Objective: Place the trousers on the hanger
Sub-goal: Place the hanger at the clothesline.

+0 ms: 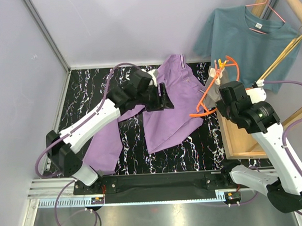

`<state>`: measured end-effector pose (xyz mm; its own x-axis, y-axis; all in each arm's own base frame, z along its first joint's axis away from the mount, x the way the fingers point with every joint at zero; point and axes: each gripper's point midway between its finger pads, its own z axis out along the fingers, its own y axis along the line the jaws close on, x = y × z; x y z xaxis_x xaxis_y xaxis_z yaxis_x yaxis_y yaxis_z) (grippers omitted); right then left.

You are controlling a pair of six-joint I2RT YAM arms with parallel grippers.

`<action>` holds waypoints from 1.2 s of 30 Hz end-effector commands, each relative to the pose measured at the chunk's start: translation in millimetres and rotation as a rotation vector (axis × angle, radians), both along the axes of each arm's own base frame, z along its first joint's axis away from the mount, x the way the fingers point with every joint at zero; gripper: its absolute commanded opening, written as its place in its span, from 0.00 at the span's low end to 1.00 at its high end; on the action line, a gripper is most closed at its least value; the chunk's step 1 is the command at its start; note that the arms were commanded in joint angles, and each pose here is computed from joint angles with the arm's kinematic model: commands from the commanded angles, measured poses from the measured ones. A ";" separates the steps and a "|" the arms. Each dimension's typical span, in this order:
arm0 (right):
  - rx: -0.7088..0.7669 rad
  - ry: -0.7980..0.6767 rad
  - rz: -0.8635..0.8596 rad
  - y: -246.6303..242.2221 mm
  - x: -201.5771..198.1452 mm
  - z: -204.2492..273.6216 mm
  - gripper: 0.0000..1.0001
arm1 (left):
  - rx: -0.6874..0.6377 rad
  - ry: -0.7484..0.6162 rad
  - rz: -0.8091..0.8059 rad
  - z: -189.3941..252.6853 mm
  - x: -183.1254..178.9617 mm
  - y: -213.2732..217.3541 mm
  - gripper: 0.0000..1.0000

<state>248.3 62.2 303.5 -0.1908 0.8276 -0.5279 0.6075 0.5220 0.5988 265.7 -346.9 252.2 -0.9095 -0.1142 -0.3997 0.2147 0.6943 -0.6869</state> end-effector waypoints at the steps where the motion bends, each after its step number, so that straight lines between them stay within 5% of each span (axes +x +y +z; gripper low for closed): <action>1: 0.051 -0.036 -0.074 -8.4 -4.9 22.2 0.00 | 0.177 -0.376 0.005 51.3 -7.7 20.7 0.63; 8: 0.042 0.031 -0.051 -5.5 -12.2 15.2 0.00 | 0.226 -0.749 -0.029 109.5 -46.9 15.2 0.71; 20: 0.071 0.105 0.001 6.9 -18.8 9.4 0.00 | 0.380 -1.322 -0.433 126.9 -125.4 -56.0 0.73; 26: 0.095 0.121 0.026 13.1 -21.4 6.1 0.00 | 0.412 -1.428 -0.523 124.9 -131.7 -77.9 0.72; 36: 0.134 0.155 0.067 23.3 -26.4 -0.4 0.00 | 0.668 -1.550 -0.540 107.5 -109.8 -99.2 0.66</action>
<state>223.4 83.4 296.4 -0.3325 0.8528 -0.4027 0.6686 0.5143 0.5371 144.1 -444.3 325.7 0.3788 0.5778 -0.7229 0.7074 0.3229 0.6287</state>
